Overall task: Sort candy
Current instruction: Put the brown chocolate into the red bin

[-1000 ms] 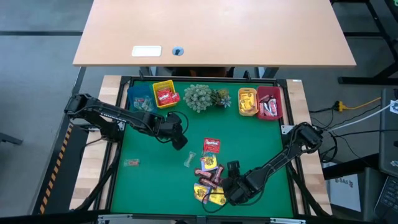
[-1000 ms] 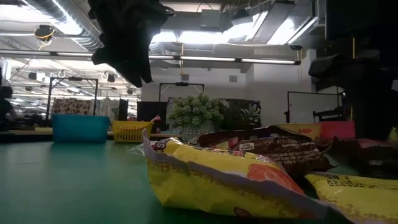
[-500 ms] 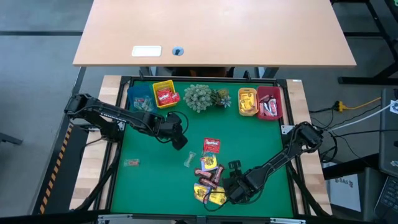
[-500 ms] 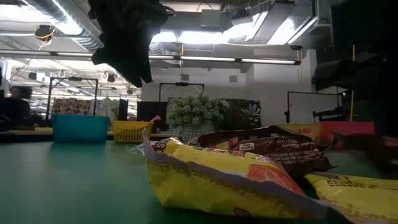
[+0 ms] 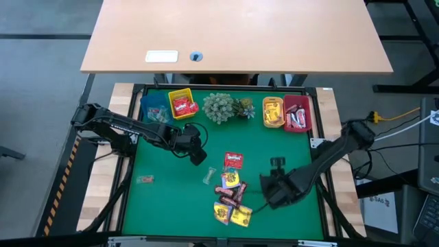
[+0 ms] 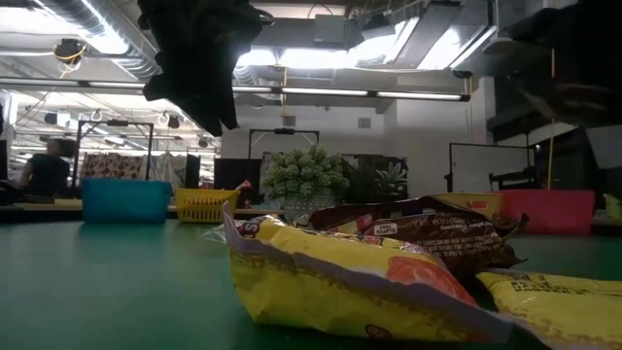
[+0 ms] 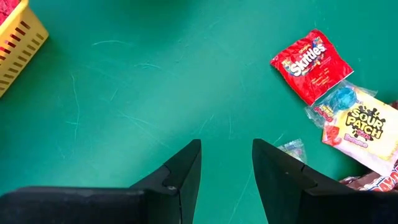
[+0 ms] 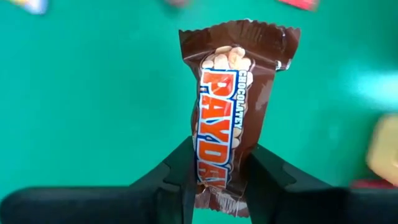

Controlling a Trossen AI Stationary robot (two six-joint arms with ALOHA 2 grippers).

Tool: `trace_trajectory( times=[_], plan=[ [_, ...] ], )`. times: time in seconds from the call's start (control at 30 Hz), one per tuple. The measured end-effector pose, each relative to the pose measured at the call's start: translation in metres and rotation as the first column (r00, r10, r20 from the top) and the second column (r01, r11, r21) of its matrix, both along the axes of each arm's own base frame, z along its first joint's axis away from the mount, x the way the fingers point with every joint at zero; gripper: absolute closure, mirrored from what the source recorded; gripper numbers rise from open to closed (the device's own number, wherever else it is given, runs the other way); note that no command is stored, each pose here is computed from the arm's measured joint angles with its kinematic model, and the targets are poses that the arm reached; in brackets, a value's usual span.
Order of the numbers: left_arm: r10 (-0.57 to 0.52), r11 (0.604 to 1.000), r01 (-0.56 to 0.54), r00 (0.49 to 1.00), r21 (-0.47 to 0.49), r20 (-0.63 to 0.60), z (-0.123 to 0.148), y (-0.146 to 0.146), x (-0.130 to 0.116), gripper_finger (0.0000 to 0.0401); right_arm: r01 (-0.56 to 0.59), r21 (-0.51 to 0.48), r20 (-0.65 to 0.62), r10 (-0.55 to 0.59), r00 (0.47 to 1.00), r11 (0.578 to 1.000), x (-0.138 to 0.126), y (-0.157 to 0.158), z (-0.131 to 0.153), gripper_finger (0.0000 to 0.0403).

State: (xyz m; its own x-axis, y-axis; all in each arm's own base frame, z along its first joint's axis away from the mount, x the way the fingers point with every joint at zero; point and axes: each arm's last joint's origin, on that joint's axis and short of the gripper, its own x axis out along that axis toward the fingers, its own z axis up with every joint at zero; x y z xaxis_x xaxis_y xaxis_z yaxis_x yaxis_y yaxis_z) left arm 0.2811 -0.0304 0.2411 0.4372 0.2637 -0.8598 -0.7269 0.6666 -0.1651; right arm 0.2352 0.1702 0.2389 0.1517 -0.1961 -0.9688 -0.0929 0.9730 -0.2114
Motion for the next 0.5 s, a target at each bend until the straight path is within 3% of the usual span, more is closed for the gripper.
trace_trajectory(
  times=[0.13,0.3,0.5],
  plan=[
    [0.000,1.000,0.000,1.000,0.000,0.002,0.000,0.000,0.000,0.0271,0.082,0.025,0.075,-0.084,0.994,0.996,-0.015,-0.035,0.019,0.0299],
    [-0.001,1.000,0.001,1.000,0.000,0.003,0.000,0.000,0.000,0.0271,0.255,0.070,0.127,-0.262,0.957,0.964,-0.050,-0.089,0.022,0.0299],
    [0.000,1.000,0.000,1.000,-0.001,0.006,0.000,0.000,0.001,0.0271,0.454,0.071,0.275,-0.455,0.847,0.888,-0.097,-0.147,0.018,0.0299]
  ],
)
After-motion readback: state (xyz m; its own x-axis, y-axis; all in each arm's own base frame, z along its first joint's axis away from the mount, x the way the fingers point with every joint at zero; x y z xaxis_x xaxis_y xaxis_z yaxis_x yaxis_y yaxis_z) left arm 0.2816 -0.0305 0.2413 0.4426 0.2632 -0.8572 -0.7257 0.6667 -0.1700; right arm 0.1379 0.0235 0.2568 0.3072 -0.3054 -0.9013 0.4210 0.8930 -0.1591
